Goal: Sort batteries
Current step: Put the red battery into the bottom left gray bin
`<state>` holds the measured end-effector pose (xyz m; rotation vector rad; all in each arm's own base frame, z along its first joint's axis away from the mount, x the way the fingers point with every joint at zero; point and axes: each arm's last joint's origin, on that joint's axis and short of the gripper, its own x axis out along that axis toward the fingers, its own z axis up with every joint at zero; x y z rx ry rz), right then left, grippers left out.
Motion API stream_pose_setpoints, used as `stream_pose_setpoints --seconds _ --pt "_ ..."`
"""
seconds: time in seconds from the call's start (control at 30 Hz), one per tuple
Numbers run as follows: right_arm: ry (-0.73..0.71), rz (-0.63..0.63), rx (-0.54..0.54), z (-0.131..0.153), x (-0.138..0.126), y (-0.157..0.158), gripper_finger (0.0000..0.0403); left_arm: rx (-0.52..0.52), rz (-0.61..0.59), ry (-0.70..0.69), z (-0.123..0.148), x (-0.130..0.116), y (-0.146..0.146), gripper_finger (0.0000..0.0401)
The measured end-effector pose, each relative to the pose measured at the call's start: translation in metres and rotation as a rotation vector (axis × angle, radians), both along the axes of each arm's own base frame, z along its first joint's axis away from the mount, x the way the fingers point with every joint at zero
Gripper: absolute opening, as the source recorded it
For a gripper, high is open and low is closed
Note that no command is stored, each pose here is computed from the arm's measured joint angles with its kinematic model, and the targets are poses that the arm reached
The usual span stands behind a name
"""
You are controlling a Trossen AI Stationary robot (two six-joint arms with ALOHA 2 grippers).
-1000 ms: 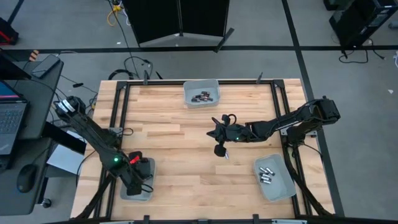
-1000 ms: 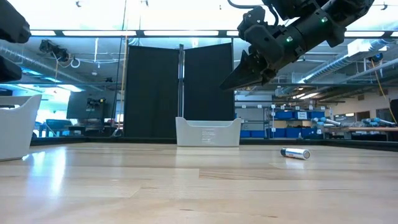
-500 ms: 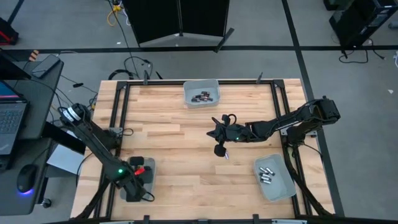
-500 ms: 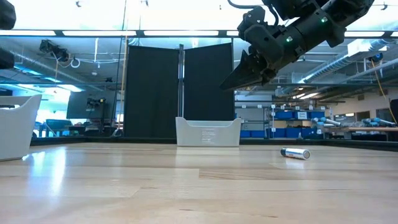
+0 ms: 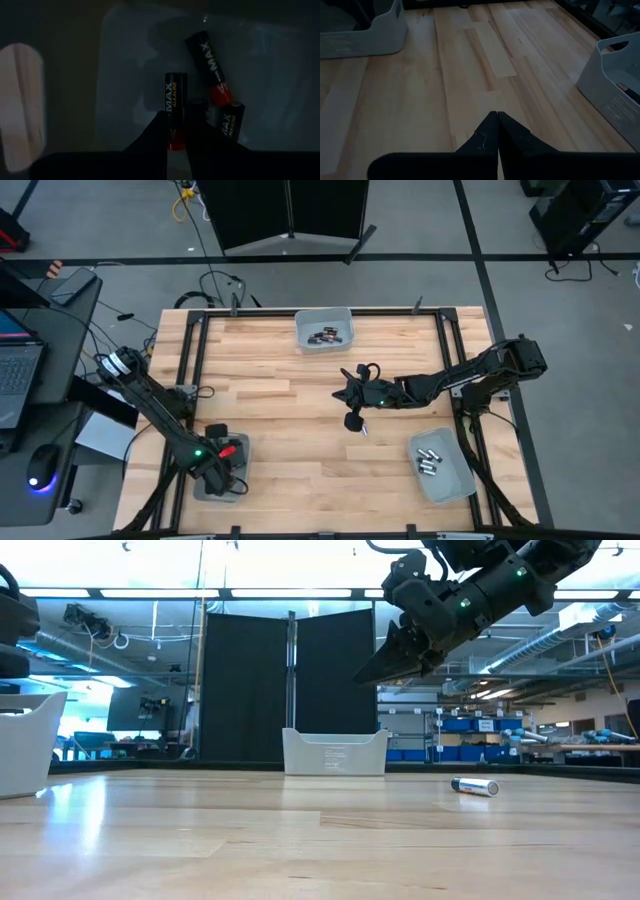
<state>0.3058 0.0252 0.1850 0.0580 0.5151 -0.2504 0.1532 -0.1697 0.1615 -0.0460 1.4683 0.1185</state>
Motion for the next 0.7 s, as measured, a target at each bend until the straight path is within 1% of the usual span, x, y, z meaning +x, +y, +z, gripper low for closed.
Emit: stream_pose_setpoints --seconds 0.13,0.3,0.53,0.7 --pt "0.000 0.000 0.000 0.0000 0.0000 0.0000 0.0010 -0.006 0.000 -0.007 -0.0001 0.0006 -0.0006 0.0046" --pt "0.000 0.000 0.000 -0.0001 0.0000 0.0000 0.0010 -0.050 0.000 -0.040 0.0002 0.0039 -0.0047 0.0046" --pt "0.000 0.000 0.000 0.0000 0.0000 0.0000 0.0010 -0.051 0.020 -0.035 0.0001 0.0034 -0.0044 0.0047" --pt "0.000 0.000 0.000 0.0000 0.0000 0.0000 0.0010 -0.056 0.021 -0.028 0.0001 0.0032 -0.0045 0.0063"
